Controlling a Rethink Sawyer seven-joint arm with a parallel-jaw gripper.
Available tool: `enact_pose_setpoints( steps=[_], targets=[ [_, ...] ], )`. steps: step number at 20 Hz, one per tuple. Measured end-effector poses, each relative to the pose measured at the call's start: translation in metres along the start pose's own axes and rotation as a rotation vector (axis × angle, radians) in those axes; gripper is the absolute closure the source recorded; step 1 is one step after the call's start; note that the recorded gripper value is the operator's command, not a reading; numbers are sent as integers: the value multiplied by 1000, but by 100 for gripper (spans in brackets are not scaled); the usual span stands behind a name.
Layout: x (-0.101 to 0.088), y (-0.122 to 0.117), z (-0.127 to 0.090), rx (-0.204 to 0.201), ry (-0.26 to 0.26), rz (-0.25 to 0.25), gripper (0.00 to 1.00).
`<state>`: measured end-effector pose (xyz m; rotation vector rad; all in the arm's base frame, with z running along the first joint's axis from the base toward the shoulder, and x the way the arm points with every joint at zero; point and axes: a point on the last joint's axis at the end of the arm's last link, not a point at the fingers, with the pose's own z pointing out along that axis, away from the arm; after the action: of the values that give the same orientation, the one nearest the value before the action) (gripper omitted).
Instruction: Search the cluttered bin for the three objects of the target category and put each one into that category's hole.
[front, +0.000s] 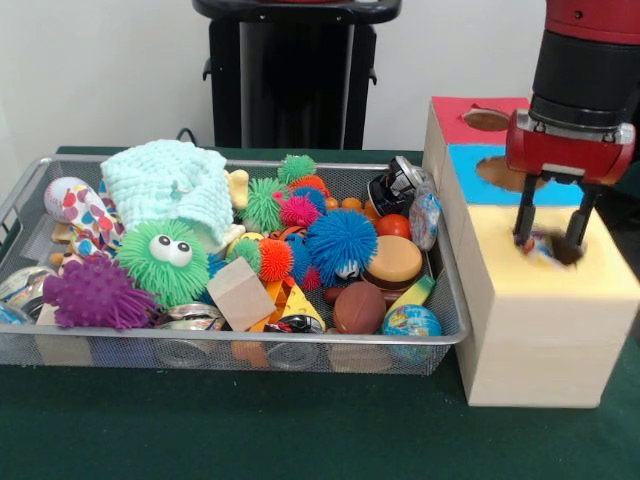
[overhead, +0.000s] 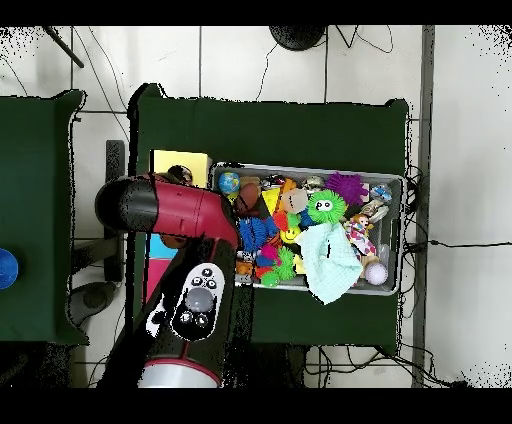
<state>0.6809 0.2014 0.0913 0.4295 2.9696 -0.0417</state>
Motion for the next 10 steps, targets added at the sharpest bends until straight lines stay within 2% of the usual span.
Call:
enact_pose_setpoints(
  steps=[5,7,10],
  targets=[
    [3,-18,-30,35,100,4,0],
    [5,-26,-49,48,154,13,0],
    [4,-38,-75,59,208,26,0]
  ],
)
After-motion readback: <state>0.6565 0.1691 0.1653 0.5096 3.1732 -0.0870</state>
